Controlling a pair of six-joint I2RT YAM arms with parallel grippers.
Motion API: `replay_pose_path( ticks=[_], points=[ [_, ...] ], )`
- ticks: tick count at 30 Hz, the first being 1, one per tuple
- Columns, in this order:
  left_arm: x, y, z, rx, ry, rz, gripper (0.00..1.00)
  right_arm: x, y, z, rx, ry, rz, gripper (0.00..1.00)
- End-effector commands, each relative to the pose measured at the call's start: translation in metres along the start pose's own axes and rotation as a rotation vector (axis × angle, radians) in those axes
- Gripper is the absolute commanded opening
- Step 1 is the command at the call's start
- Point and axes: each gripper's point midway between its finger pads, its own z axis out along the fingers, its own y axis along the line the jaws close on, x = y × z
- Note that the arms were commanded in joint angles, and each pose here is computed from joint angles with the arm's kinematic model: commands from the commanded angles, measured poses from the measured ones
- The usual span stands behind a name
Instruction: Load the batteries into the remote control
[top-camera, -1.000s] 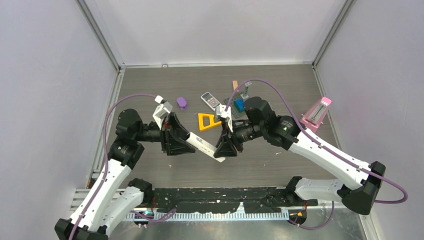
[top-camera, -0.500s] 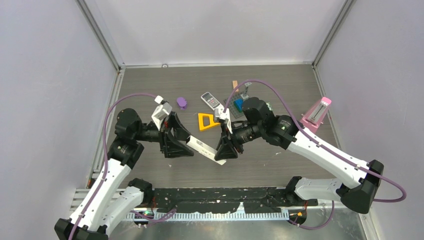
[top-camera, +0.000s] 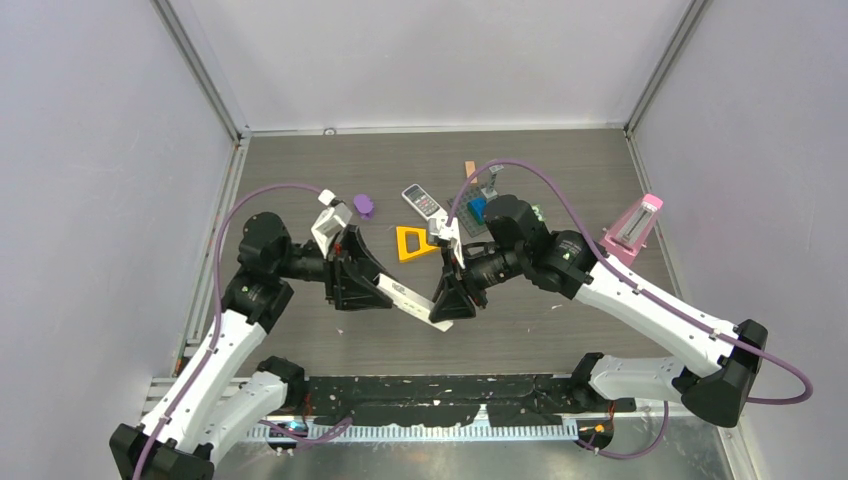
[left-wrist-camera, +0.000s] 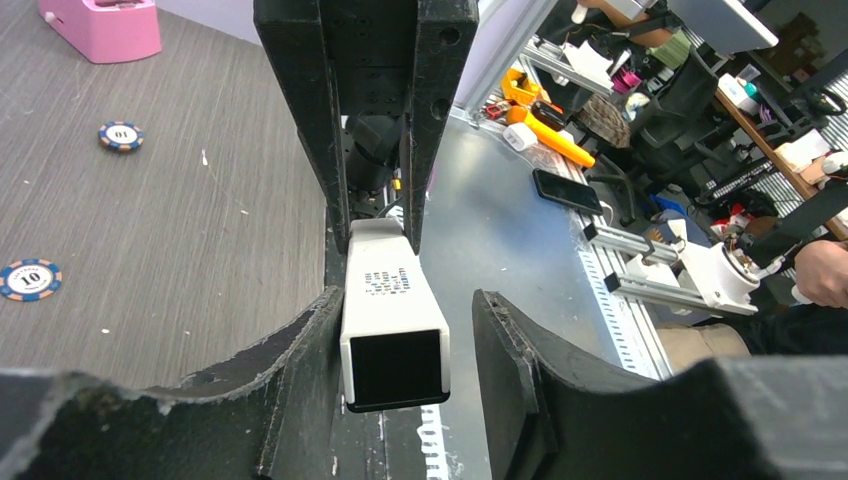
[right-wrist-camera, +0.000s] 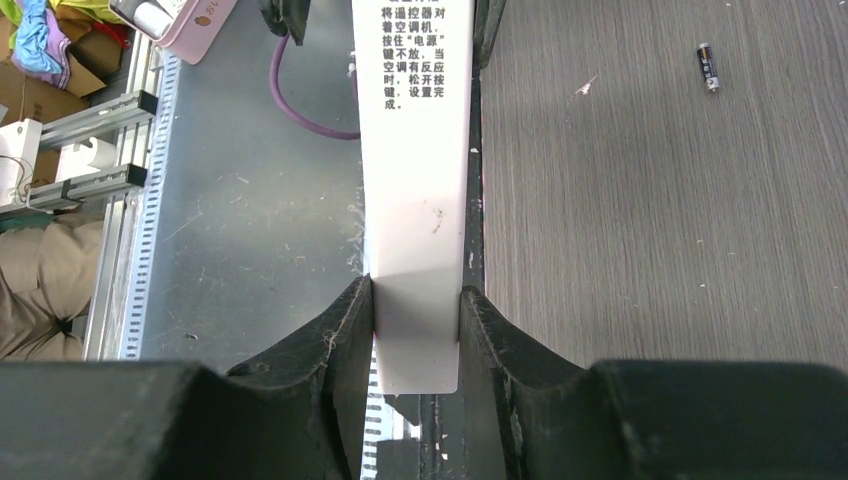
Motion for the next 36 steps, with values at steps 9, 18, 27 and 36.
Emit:
replay_pose_path(
  ticks=[9,18,27,36],
  points=[
    [0.005,-0.001,0.003,0.029,0.021,-0.023,0.54,-0.029,-0.004,-0.006,0.056,-0.086,-0.065,0.05],
    [0.01,0.007,0.002,-0.02,0.026,-0.052,0.59,-0.03,-0.005,-0.008,0.076,-0.112,-0.069,0.05],
    [0.004,0.01,0.003,-0.043,0.01,-0.042,0.58,-0.024,-0.003,-0.007,0.063,-0.112,-0.048,0.05],
    [-0.002,0.014,0.004,-0.061,-0.015,-0.023,0.6,-0.023,-0.003,-0.003,0.044,-0.103,-0.031,0.05]
  ],
)
